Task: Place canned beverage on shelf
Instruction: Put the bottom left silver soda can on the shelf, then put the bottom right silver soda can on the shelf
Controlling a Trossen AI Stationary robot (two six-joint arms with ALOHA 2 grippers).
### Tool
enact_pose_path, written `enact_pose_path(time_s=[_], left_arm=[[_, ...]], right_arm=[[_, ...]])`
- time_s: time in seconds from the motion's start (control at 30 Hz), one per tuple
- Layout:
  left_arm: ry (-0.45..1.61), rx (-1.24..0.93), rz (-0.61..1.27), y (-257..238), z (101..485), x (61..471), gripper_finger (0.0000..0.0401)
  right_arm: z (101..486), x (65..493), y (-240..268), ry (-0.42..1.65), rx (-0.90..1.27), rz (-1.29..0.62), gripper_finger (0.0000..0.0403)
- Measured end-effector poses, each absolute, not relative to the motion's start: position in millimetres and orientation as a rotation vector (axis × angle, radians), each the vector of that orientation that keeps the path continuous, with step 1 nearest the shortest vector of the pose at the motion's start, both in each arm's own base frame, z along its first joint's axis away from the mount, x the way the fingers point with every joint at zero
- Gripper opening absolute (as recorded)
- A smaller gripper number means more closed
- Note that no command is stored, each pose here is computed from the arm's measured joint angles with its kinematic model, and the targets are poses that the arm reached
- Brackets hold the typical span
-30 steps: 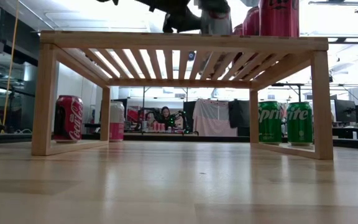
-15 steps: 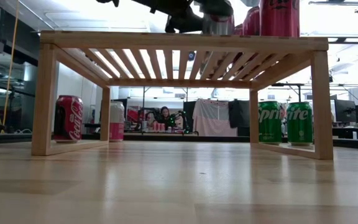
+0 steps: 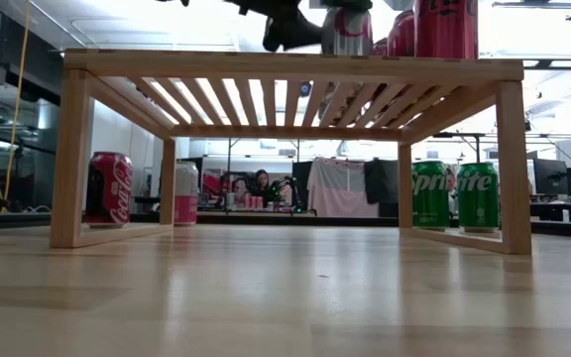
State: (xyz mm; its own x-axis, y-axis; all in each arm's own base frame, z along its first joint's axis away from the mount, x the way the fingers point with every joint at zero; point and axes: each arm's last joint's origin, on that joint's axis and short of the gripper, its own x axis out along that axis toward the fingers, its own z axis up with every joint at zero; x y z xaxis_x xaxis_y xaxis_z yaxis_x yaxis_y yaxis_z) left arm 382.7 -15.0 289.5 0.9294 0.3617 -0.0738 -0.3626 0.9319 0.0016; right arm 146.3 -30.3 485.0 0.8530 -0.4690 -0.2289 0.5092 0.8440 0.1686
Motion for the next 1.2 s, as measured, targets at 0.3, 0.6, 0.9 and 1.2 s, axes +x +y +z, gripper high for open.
enact_pose_path(time_s=[0.3,0.6,0.9,1.2], left_arm=[[-0.107,-0.018,0.323,-19,367,340,0.0380],[-0.134,-0.061,0.282,-3,436,229,0.0380],[-0.255,-0.116,0.239,1,463,165,0.0381],[-0.260,-0.102,0.244,1,464,161,0.0381]], right_arm=[[485,146,-30,0.185,0.220,-0.518,0.0321],[483,147,-28,0.216,0.209,-0.437,0.0321],[480,147,-27,0.257,0.192,-0.386,0.0321],[480,147,-27,0.257,0.192,-0.383,0.0321]])
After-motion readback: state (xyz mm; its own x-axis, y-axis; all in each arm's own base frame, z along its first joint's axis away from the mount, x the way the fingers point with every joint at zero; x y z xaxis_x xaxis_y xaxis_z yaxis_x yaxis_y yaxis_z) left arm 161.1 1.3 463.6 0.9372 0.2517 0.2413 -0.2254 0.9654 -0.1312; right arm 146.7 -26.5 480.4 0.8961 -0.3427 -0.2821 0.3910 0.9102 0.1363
